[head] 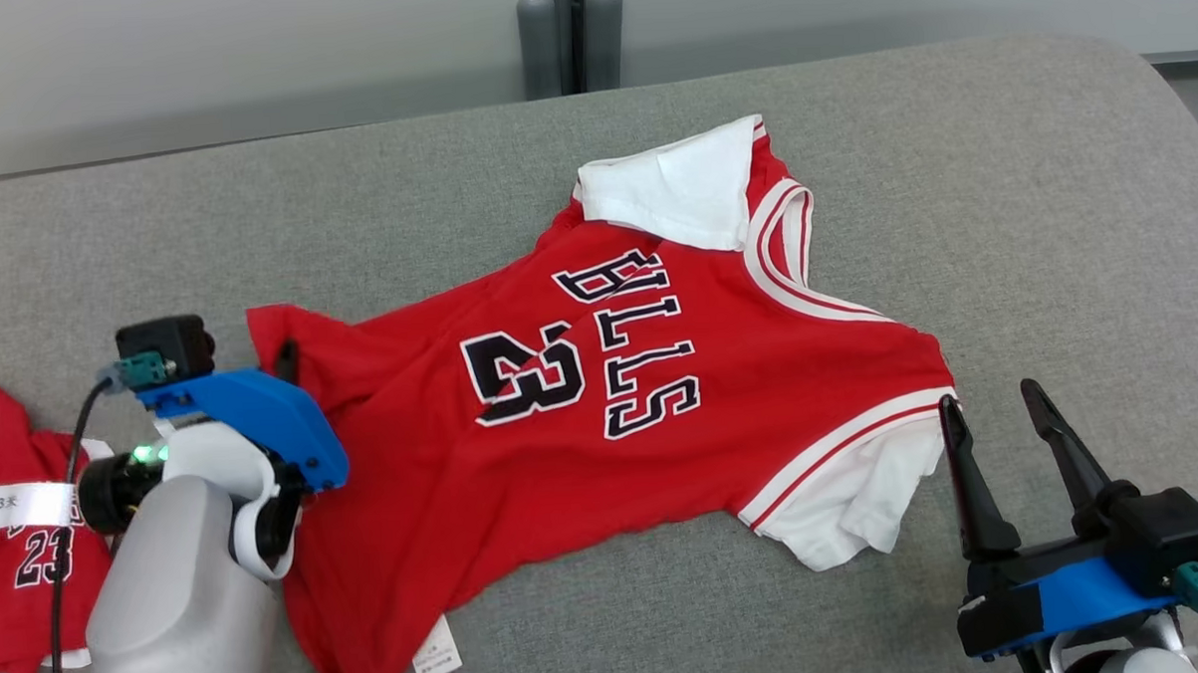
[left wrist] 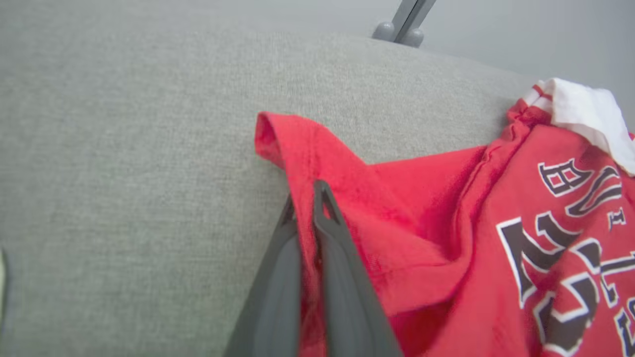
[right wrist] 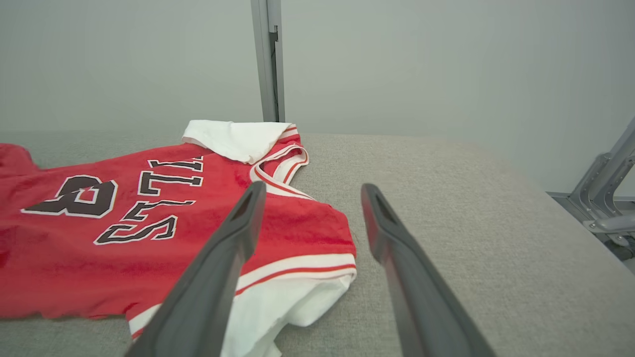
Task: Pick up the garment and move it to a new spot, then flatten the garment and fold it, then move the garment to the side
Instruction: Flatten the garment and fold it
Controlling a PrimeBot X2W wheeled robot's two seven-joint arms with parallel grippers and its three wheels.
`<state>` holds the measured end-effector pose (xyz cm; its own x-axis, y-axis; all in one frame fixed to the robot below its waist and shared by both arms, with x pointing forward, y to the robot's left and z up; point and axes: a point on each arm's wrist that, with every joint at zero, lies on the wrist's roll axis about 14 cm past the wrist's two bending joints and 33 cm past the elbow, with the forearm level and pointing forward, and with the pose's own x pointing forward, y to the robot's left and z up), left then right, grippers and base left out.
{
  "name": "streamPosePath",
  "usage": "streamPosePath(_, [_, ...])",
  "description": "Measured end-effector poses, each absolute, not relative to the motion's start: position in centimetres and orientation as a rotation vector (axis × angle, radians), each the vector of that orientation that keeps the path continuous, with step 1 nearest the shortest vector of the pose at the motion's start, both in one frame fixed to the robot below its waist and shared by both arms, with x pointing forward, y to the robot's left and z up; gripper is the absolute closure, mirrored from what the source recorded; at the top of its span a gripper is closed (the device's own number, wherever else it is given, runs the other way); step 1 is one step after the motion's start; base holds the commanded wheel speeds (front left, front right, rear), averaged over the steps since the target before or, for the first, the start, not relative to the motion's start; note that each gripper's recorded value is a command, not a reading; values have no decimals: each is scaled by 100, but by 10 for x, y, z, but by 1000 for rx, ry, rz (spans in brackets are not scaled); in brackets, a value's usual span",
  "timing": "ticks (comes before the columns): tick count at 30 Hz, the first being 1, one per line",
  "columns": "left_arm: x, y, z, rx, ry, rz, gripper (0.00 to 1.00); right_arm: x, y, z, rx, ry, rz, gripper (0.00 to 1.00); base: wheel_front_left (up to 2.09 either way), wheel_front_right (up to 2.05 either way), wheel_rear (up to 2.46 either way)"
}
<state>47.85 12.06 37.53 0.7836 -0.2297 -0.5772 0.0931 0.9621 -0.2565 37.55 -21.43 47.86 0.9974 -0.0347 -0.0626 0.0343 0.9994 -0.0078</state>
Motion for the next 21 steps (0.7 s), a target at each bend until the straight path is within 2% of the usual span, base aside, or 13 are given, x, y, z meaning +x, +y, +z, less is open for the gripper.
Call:
streamPosePath(8, [540,126,418,-110,411,-212,100,386,-214,475,-14,67,-30,0,0,0,0])
streamPosePath(14, [576,125,426,-70,361,-220,100,389,-222,465,-18,93,-53,0,0,0,0])
streamPosePath(15, [580,125,424,-75,365,-219,94,390,-223,463,-18,96,-57,0,0,0,0])
streamPosePath(16, [582,123,421,-81,373,-218,42,390,-224,462,-19,97,-60,0,0,0,0])
streamPosePath(17, [583,121,417,-83,380,-220,0,390,-225,460,-18,101,-64,0,0,0,0])
streamPosePath(21, [578,117,409,-87,396,-226,0,391,-227,458,-16,107,-70,0,0,0,0])
